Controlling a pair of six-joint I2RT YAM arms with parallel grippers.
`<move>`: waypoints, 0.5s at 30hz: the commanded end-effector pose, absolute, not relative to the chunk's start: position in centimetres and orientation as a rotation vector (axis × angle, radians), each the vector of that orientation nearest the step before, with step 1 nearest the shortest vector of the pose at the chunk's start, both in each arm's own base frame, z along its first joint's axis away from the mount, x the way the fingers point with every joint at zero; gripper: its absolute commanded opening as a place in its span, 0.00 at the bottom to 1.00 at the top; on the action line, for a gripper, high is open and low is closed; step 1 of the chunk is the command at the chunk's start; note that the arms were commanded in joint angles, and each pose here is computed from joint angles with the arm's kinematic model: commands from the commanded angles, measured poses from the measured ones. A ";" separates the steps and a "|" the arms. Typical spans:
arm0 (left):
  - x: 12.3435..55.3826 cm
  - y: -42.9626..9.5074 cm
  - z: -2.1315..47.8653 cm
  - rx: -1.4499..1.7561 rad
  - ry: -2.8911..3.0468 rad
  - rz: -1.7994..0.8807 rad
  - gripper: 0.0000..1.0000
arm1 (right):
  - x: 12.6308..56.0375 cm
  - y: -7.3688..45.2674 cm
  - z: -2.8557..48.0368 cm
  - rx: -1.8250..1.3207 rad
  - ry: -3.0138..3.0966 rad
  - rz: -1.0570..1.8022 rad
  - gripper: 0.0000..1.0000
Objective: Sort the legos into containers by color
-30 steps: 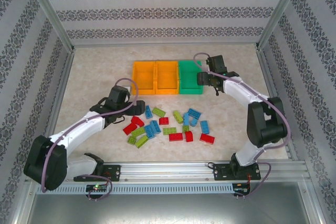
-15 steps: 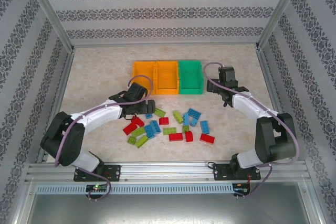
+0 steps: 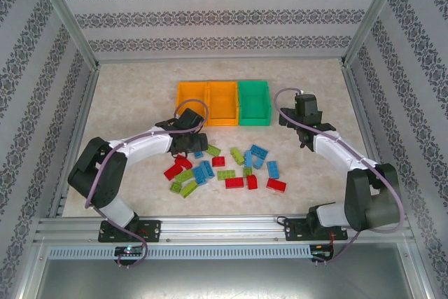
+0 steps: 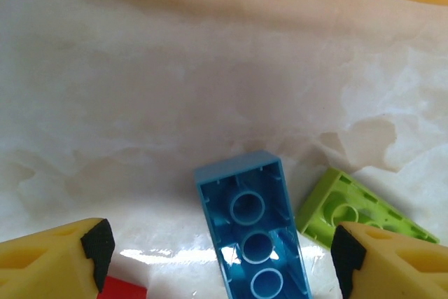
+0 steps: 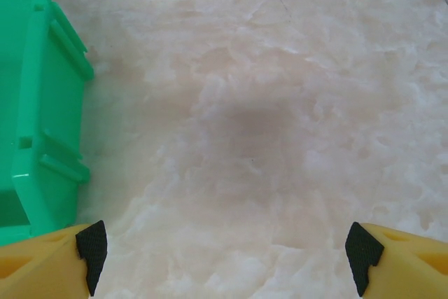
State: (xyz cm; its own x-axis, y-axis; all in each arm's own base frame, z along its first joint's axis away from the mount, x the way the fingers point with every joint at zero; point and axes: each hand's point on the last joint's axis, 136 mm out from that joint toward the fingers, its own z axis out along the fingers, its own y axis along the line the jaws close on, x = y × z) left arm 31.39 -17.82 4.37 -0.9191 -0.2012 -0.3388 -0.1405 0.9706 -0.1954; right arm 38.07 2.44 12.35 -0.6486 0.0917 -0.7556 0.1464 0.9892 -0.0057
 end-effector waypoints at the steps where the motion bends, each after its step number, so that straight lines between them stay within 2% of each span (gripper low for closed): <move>1: 31.0 -17.6 4.2 -0.275 2.786 -0.192 0.78 | 37.6 2.4 12.9 0.164 2.258 -0.094 0.91; 10: 31.3 -18.2 3.8 -0.278 2.804 -0.204 0.70 | 37.7 2.6 12.8 0.149 2.263 -0.086 0.91; 15: 31.4 -18.4 3.4 -0.280 2.813 -0.213 0.62 | 37.6 2.6 12.8 0.147 2.264 -0.086 0.91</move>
State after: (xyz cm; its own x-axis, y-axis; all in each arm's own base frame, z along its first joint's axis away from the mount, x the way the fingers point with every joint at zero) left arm 31.60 -18.13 3.32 -0.9289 -0.2170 -0.3001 -0.1677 0.9690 -0.1817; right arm 37.87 2.42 12.70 -0.6405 0.0924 -0.7623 0.1457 0.9893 -0.0026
